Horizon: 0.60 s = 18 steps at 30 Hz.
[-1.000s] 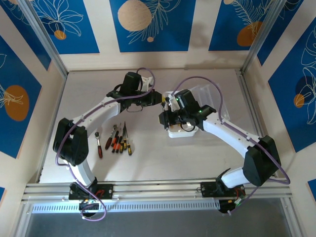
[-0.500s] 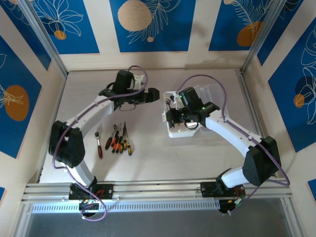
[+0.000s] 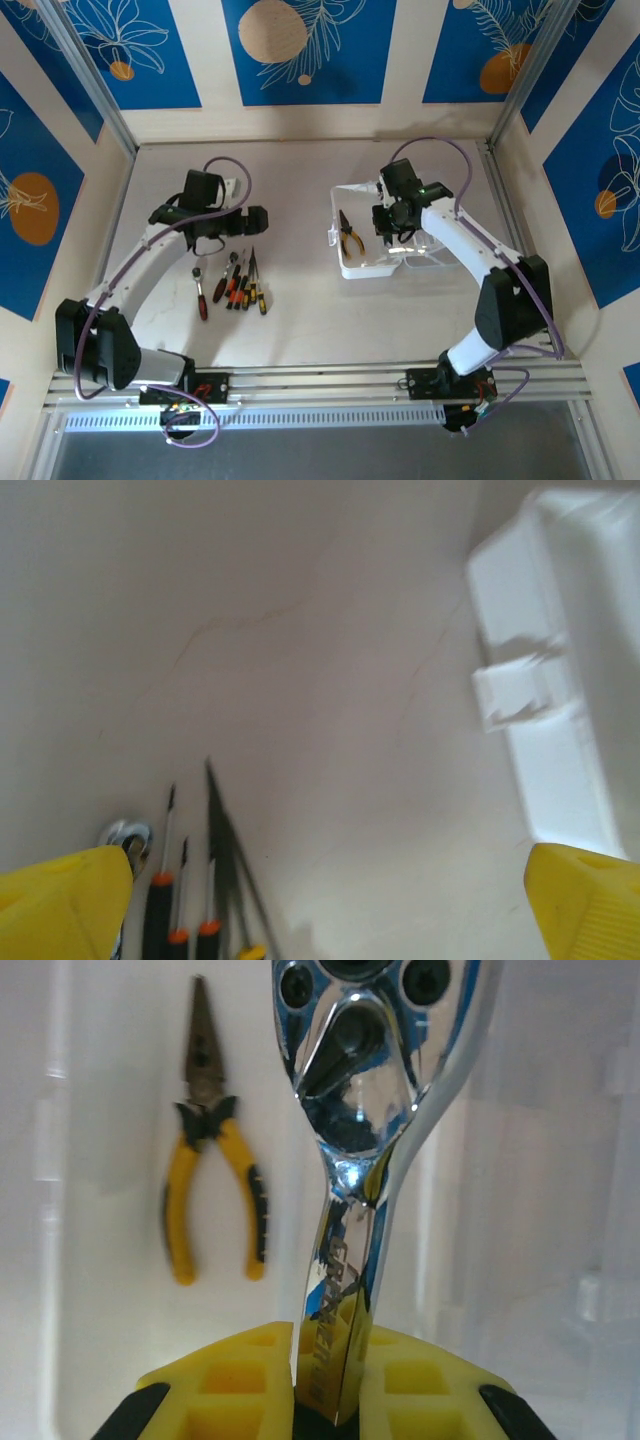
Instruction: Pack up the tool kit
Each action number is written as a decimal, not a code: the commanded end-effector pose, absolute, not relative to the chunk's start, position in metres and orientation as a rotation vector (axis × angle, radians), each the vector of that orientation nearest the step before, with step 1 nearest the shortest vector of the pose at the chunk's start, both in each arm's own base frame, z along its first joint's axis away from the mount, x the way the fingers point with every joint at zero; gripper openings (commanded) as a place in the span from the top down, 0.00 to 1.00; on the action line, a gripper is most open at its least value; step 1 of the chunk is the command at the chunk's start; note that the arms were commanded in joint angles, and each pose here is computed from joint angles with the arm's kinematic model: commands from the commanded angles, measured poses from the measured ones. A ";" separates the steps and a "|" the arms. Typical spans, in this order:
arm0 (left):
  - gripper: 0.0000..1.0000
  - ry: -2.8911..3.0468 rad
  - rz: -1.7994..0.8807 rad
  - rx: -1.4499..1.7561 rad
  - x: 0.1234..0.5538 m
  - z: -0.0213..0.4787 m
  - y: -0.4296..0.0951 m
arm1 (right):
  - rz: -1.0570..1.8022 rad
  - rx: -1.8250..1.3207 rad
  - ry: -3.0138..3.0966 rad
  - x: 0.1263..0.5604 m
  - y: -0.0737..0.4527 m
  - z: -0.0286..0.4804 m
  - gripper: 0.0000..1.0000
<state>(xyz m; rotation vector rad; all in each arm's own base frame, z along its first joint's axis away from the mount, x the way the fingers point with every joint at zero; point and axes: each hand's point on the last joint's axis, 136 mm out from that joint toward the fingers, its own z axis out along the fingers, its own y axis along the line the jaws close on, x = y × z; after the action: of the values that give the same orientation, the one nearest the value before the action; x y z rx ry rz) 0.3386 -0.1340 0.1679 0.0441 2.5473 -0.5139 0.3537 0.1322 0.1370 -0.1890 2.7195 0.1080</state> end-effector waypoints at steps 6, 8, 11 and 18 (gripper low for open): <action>0.00 2.597 -0.472 0.023 0.320 0.148 -0.119 | -0.306 -0.245 2.686 0.380 0.102 0.142 1.00; 0.00 2.594 -0.484 0.022 0.322 0.148 -0.121 | -0.380 -0.249 2.678 0.383 0.099 0.141 1.00; 0.00 2.588 -0.503 0.021 0.325 0.150 -0.124 | -0.479 -0.248 2.676 0.387 0.094 0.137 1.00; 0.00 2.583 -0.511 0.030 0.327 0.154 -0.126 | -0.599 -0.205 2.681 0.390 0.083 0.129 0.99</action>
<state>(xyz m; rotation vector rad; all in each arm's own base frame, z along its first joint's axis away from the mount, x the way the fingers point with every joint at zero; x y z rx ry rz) 0.3213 -0.1247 0.1420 0.0255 2.6176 -0.4845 0.3820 0.0937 0.1124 -0.2647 2.7340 -0.5035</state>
